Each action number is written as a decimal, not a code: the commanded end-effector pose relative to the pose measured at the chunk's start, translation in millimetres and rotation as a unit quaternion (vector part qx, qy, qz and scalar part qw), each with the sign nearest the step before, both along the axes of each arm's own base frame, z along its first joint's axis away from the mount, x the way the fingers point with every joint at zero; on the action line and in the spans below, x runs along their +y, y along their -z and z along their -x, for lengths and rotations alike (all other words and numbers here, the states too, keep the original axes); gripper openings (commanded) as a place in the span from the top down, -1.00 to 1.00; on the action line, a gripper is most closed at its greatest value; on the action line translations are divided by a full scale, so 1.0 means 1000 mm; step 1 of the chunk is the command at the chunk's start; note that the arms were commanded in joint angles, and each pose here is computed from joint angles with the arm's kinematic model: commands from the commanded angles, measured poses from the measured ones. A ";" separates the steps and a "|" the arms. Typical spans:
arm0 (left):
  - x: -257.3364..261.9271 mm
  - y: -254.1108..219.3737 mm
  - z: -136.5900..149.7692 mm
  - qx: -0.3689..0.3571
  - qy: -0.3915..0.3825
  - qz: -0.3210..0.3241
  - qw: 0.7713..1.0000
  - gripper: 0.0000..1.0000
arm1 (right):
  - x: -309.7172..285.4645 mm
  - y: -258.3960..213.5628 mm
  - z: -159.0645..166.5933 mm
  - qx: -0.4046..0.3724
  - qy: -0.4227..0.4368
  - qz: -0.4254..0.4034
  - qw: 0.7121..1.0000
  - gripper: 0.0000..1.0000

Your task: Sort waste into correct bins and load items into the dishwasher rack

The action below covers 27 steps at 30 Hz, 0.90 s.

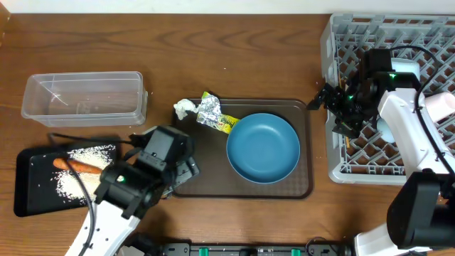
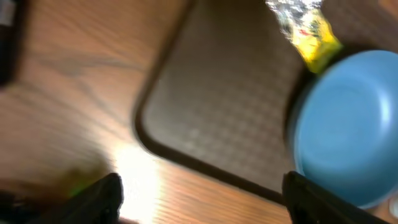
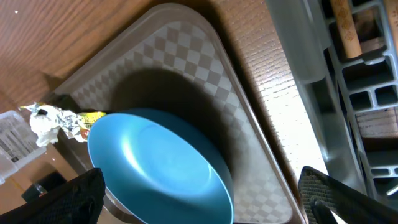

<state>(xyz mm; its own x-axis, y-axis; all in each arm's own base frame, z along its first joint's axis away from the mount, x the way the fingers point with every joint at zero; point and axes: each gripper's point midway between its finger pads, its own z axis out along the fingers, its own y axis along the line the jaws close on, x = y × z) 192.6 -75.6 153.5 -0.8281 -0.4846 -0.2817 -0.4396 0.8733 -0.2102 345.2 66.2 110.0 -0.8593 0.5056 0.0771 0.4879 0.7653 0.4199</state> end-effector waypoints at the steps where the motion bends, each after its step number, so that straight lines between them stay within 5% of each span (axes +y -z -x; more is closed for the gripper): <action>1: 0.011 0.000 -0.001 0.000 -0.011 -0.025 1.000 -0.94 | 0.006 0.000 0.001 -0.002 -0.015 0.003 1.000 -0.99; 27: 0.003 0.032 0.002 0.082 -0.017 -0.035 0.996 -0.96 | 0.006 0.000 0.001 -0.002 -0.015 0.003 1.000 -0.99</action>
